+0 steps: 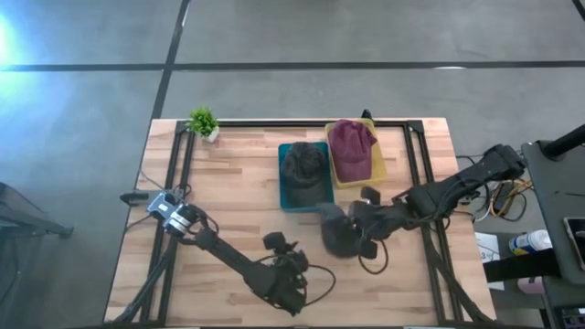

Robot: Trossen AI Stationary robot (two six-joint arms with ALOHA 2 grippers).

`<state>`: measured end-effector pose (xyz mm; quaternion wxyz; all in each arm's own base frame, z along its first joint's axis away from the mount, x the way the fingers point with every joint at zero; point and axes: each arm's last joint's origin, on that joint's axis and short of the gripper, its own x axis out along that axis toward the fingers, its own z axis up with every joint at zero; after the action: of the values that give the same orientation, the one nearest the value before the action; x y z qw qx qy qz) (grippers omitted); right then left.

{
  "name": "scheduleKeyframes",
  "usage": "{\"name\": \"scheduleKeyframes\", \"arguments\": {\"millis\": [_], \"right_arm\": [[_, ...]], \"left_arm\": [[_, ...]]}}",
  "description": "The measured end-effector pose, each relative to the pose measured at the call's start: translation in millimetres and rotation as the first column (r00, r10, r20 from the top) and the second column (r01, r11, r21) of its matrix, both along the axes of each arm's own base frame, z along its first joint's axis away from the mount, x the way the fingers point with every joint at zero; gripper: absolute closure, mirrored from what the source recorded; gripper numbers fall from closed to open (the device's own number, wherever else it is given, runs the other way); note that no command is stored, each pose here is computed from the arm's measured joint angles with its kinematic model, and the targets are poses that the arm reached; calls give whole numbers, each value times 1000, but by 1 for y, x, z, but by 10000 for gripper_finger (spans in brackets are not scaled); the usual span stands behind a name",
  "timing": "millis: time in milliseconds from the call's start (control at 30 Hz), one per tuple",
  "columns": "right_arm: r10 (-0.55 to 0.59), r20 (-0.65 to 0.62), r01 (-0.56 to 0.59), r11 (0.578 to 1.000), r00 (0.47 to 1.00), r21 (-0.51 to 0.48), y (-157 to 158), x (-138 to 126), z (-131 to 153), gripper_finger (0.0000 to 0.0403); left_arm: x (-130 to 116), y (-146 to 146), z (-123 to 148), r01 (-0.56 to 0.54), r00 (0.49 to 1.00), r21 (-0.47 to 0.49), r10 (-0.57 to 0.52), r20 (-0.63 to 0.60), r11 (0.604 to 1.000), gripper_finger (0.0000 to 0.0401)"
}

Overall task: Pick & Place hat
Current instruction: Put the black cap into the blue bin

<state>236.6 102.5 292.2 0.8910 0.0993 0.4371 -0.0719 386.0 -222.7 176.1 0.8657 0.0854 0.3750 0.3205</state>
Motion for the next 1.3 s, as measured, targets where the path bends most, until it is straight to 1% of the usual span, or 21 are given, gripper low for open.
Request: {"name": "scheduleKeyframes", "arguments": {"millis": [67,133,233,300,333,367,433,500,567,667,800,867,900,967,1067,1133,1167,1233,1300], "right_arm": [[6,-38,-11,991,999,-133,5,-1,17,392],[11,-79,-31,967,997,-252,12,0,32,392],[28,-146,-82,922,989,-379,35,4,41,392],[39,-182,-112,903,983,-414,56,10,36,392],[46,-207,-132,896,977,-424,68,14,28,392],[52,-228,-148,890,972,-431,80,17,18,392],[65,-276,-187,877,959,-443,106,24,-7,392],[73,-345,-227,874,936,-429,129,30,-36,392],[95,-425,-282,870,900,-405,149,33,-63,392],[139,-484,-355,850,864,-390,179,35,-89,392],[221,-492,-431,824,842,-368,213,34,-97,392],[246,-491,-449,821,836,-353,226,35,-101,392],[252,-495,-452,825,831,-339,231,36,-103,392],[249,-501,-438,847,829,-302,239,38,-107,390],[239,-520,-406,883,820,-234,247,42,-115,371],[229,-542,-391,897,808,-204,251,43,-125,350],[224,-555,-389,900,801,-198,252,44,-130,337],[216,-571,-386,901,792,-195,253,43,-136,308],[204,-578,-383,901,790,-205,252,43,-138,279]], "left_arm": [[-4,2,0,-22,1000,-3,22,-1,1000,263],[-10,3,8,-41,999,-26,42,27,999,263],[-20,4,28,-62,992,-49,67,108,997,263],[-27,6,37,-69,986,-40,74,146,997,263],[-31,7,41,-70,984,-33,74,163,997,263],[-35,10,46,-71,981,-25,74,179,997,263],[-41,14,57,-72,974,-38,78,212,997,263],[-47,18,64,-68,968,-71,83,237,995,263],[-52,21,66,-51,963,-133,85,256,990,263],[-54,21,59,8,958,-223,56,280,975,263],[-52,18,47,126,940,-314,-12,340,941,263],[-50,16,42,174,927,-340,-37,372,924,263],[-49,15,41,197,919,-351,-48,391,915,263],[-45,13,41,246,897,-378,-62,437,892,263],[-38,15,39,301,880,-391,-95,466,870,263],[-34,17,38,350,867,-414,-123,482,840,263],[-32,19,38,380,857,-432,-136,496,818,263],[-28,21,38,447,838,-469,-172,518,762,263],[-26,22,36,504,827,-494,-232,512,708,263]]}}
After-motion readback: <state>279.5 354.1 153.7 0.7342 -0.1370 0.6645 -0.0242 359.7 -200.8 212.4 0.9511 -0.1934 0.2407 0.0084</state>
